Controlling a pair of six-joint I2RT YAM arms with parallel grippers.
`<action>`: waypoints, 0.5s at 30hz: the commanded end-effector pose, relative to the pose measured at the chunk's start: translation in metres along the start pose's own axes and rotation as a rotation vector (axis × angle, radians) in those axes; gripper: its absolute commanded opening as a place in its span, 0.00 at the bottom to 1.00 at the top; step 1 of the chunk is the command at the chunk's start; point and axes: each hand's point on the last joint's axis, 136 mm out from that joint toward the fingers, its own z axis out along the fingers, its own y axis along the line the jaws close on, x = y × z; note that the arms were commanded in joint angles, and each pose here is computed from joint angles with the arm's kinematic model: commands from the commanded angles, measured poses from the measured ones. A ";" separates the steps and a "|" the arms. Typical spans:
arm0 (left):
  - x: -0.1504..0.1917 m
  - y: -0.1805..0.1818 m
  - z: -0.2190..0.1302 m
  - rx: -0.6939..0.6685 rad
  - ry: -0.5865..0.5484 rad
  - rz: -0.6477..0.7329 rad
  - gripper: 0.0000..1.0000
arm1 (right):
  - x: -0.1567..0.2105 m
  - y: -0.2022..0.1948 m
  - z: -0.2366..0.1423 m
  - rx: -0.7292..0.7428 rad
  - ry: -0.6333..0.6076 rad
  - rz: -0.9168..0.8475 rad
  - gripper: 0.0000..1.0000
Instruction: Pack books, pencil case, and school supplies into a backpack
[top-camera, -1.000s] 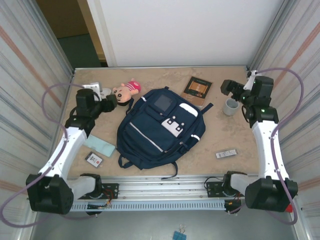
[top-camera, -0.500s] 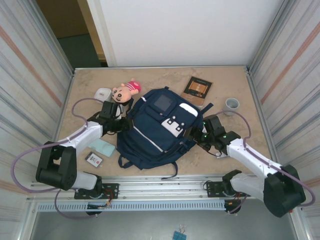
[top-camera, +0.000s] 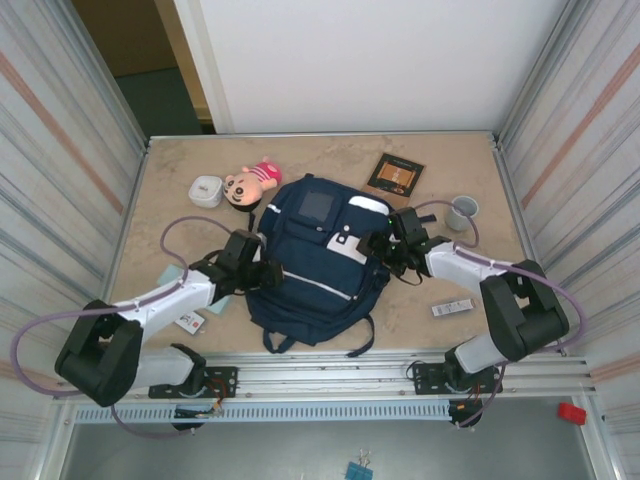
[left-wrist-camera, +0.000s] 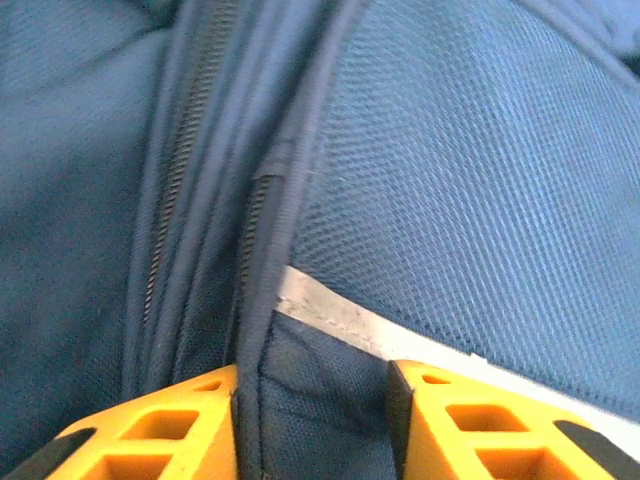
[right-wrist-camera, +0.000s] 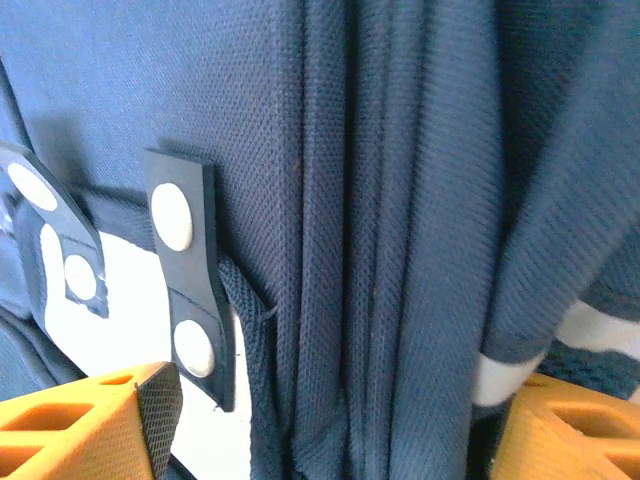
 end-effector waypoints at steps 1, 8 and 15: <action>0.006 -0.029 -0.008 0.066 -0.021 0.086 0.49 | -0.036 0.049 -0.008 -0.175 -0.049 -0.095 0.76; -0.029 -0.040 -0.055 -0.011 -0.171 0.332 0.70 | -0.068 0.024 -0.052 -0.130 -0.126 -0.096 0.88; -0.039 -0.076 -0.096 0.105 -0.307 0.866 0.70 | -0.048 0.003 -0.109 -0.111 -0.181 -0.130 0.91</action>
